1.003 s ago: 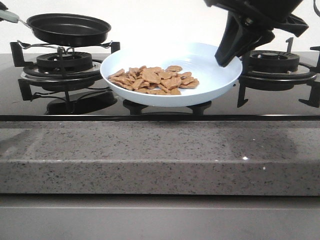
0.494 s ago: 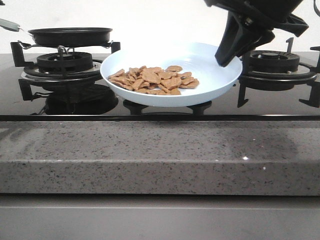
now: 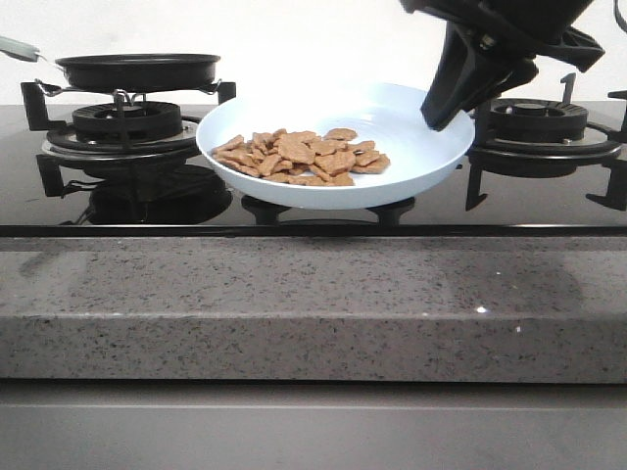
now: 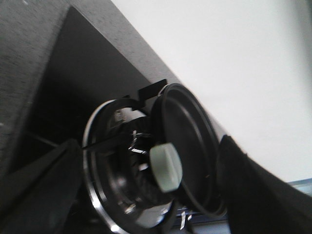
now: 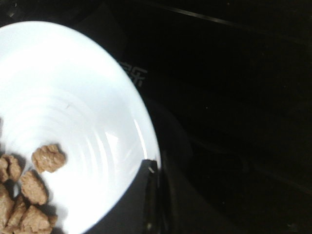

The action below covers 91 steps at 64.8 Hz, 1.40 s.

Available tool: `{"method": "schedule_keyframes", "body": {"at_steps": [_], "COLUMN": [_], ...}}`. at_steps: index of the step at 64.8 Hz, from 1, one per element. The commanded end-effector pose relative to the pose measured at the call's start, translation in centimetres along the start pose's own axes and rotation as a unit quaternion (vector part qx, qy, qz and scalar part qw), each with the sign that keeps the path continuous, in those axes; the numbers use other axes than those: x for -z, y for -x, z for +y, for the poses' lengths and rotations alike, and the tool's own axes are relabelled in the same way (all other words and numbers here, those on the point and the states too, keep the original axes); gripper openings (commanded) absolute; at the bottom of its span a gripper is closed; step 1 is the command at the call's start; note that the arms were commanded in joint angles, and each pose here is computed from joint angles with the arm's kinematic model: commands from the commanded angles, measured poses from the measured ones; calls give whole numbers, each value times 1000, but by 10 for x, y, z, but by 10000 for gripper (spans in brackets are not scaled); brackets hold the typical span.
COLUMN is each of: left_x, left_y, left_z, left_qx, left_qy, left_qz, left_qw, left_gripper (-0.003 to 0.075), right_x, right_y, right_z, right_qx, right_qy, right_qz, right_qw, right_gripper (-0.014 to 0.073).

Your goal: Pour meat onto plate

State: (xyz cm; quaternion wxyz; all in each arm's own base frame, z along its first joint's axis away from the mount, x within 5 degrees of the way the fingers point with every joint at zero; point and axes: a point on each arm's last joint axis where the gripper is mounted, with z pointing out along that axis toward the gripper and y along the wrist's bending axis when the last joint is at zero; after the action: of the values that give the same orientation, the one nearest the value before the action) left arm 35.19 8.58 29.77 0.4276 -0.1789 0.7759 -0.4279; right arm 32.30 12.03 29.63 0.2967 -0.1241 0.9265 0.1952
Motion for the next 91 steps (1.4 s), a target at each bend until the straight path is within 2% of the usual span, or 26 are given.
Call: {"method": "schedule_keyframes", "body": {"at_steps": [1, 7, 16, 28, 37, 50, 58, 71, 91], "left_x": [24, 41, 63, 73, 77, 91, 98, 113, 128], "left_y": [5, 0, -13, -49, -75, -108, -133, -156, -170], "left_z": [-41, -56, -97, -152, -173, -175, -166, -151, -142], "left_qx": [-67, -118, -200, -302, -353, -385, -390, -380, -385], "left_qy": [-15, 40, 99, 107, 122, 155, 143, 141, 140], "left_qz": [-6, 0, -18, -6, 24, 48, 72, 85, 79], "left_qw": [998, 992, 975, 947, 927, 909, 907, 910, 909], "left_gripper": [554, 554, 554, 527, 513, 513, 513, 513, 513], "right_x": [20, 20, 20, 20, 20, 20, 20, 20, 20], "right_y": [13, 13, 13, 13, 13, 13, 13, 13, 12], "right_z": [6, 6, 6, 6, 6, 6, 6, 6, 6], "right_qx": [2, 2, 2, 2, 2, 2, 2, 2, 2], "right_qy": [6, 6, 6, 6, 6, 6, 6, 6, 6], "right_qz": [-54, -54, -54, -54, -54, -54, -54, -54, -52], "right_qw": [999, 999, 999, 999, 999, 999, 999, 999, 999], "right_gripper": [-60, -60, -60, -60, -60, -60, -60, -60, -60]}}
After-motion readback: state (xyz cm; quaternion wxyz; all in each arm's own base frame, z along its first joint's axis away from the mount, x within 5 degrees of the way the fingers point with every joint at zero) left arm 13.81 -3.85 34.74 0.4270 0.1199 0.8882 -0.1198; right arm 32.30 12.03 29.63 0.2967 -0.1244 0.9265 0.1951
